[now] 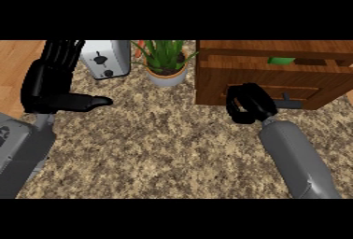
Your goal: Pick up the cup, place it into the drawer and close the drawer
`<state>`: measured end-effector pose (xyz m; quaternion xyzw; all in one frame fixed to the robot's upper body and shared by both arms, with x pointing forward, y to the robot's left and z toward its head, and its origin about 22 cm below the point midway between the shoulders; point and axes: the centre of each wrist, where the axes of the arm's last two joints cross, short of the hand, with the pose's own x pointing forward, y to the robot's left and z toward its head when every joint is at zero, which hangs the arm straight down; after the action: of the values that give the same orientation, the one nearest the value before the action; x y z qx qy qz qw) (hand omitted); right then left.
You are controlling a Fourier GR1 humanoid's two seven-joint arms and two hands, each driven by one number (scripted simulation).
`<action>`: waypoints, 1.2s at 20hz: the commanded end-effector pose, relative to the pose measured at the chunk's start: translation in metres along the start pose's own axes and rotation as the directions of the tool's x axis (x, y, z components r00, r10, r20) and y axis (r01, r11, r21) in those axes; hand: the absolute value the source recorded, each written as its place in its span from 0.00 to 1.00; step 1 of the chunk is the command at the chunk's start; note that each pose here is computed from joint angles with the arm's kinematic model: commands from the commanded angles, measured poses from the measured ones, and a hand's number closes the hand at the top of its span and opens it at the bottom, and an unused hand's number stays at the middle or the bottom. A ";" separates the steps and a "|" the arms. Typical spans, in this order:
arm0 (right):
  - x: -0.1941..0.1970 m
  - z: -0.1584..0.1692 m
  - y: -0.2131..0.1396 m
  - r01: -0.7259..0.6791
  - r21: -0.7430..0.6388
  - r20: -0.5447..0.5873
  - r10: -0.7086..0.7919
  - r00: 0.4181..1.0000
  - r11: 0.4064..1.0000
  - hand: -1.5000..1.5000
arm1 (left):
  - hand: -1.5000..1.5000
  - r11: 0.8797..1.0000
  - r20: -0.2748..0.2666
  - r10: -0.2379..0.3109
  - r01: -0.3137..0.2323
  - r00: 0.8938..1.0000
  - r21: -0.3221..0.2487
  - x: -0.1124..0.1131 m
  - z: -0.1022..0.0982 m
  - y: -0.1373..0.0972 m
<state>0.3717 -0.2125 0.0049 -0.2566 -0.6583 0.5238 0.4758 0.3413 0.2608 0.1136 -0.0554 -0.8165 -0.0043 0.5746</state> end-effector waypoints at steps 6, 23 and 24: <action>-0.044 -0.019 -0.013 0.045 0.046 -0.087 -0.041 0.995 0.998 1.00 | 0.00 1.000 -0.005 0.018 -0.018 1.000 -0.020 0.009 0.019 0.025; -0.069 -0.027 -0.087 0.168 -0.055 -0.114 -0.174 0.978 0.984 1.00 | 0.00 0.995 -0.003 0.048 -0.048 0.999 -0.086 -0.012 0.017 0.017; -0.066 -0.027 -0.074 0.176 -0.057 -0.115 -0.182 0.977 0.983 1.00 | 0.00 0.994 -0.017 0.073 -0.074 0.997 -0.085 -0.012 0.015 0.004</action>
<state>0.4170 -0.2495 0.0091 -0.1490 -0.6659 0.5051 0.5284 0.3292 0.2725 0.0954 -0.1027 -0.8116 -0.0219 0.5747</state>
